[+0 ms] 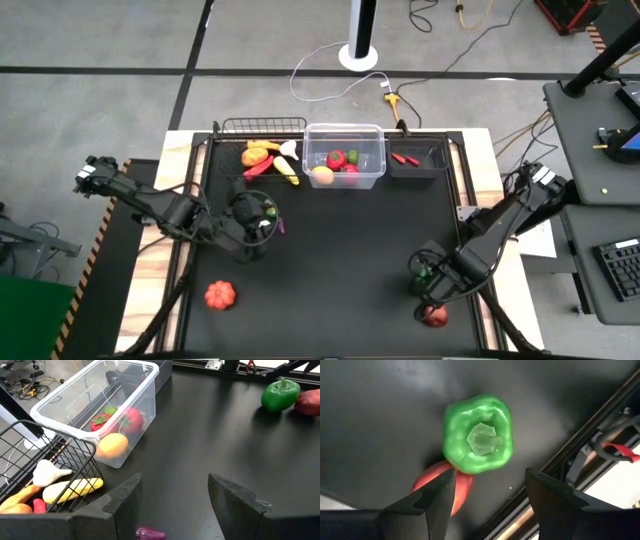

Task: Sort produce into baskets
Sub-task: Put the large green bell pepper into the wire basket

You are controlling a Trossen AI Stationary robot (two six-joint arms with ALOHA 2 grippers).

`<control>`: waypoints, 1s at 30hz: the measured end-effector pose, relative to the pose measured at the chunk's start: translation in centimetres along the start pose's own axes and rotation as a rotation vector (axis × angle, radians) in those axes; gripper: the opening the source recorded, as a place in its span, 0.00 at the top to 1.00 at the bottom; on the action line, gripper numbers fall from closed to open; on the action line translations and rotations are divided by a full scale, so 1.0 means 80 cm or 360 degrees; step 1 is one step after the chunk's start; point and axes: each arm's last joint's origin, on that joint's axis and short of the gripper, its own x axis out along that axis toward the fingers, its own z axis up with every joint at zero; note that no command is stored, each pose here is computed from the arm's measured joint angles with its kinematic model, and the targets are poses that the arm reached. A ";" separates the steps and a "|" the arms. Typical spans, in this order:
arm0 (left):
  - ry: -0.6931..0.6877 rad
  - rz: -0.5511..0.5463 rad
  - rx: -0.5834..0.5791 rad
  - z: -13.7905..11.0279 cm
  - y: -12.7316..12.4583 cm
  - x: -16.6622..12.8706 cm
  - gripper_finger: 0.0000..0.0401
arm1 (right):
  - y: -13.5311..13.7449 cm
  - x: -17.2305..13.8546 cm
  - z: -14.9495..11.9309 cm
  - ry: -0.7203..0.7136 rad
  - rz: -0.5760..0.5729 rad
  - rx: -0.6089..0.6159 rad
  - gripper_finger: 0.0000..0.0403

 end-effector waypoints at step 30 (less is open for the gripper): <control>-0.0028 0.0035 -0.0005 0.001 0.001 0.000 0.49 | -0.012 0.059 0.008 -0.0033 -0.0031 -0.0078 0.43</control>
